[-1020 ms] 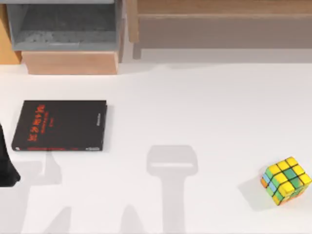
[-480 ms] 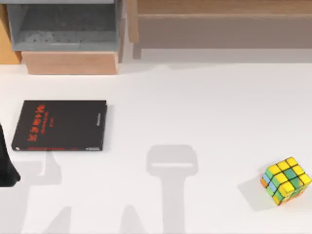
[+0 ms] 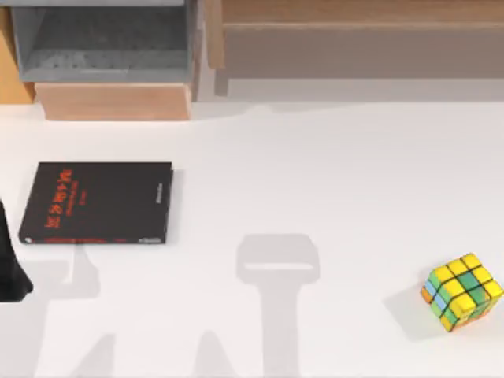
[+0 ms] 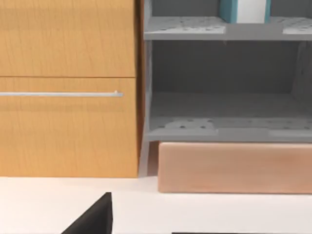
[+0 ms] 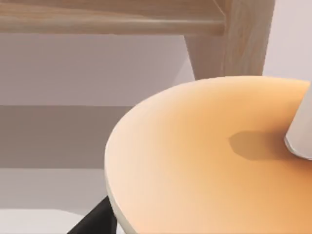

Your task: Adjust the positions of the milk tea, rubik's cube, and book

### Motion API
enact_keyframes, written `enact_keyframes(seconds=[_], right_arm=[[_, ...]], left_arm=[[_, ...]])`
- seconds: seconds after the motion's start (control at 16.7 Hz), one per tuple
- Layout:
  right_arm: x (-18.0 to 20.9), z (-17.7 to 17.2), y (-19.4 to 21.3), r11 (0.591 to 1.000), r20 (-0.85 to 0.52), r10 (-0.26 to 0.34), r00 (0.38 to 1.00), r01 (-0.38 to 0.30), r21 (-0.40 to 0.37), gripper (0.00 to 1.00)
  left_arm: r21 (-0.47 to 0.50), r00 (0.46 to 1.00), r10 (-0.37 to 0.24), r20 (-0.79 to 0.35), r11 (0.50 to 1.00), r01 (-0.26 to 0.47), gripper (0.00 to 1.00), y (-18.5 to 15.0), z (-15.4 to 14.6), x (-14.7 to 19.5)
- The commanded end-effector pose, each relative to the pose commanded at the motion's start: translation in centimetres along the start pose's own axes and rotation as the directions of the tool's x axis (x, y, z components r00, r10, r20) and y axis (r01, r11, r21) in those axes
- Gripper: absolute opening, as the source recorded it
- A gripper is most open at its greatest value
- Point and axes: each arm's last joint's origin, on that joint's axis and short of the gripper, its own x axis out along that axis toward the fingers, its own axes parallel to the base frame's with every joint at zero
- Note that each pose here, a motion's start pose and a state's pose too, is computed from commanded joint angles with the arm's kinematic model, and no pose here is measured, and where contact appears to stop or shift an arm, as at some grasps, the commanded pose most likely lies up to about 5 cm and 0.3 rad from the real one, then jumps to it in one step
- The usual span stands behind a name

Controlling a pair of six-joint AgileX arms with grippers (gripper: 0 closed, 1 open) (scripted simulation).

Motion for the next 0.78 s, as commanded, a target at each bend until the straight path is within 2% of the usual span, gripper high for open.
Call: enact_keyframes(seconds=[0.18,0.54,0.78], right_arm=[[-0.1,0.0,-0.1,1.0,0.001,-0.002,1.0,0.002,-0.001,1.0],[-3.0,-0.3,-0.1,1.0,0.001,-0.001,1.0,0.001,0.0,1.0],[-2.8,-0.4,0.0,1.0,-0.002,0.002,1.0,-0.002,0.002,1.0]], left_arm=[[0.0,1.0,0.0,0.0,1.0,0.0,1.0,0.0,0.0,0.0],[0.0,1.0,0.0,0.0,1.0,0.0,1.0,0.0,0.0,0.0],[0.0,1.0,0.0,0.0,1.0,0.0,1.0,0.0,0.0,0.0]])
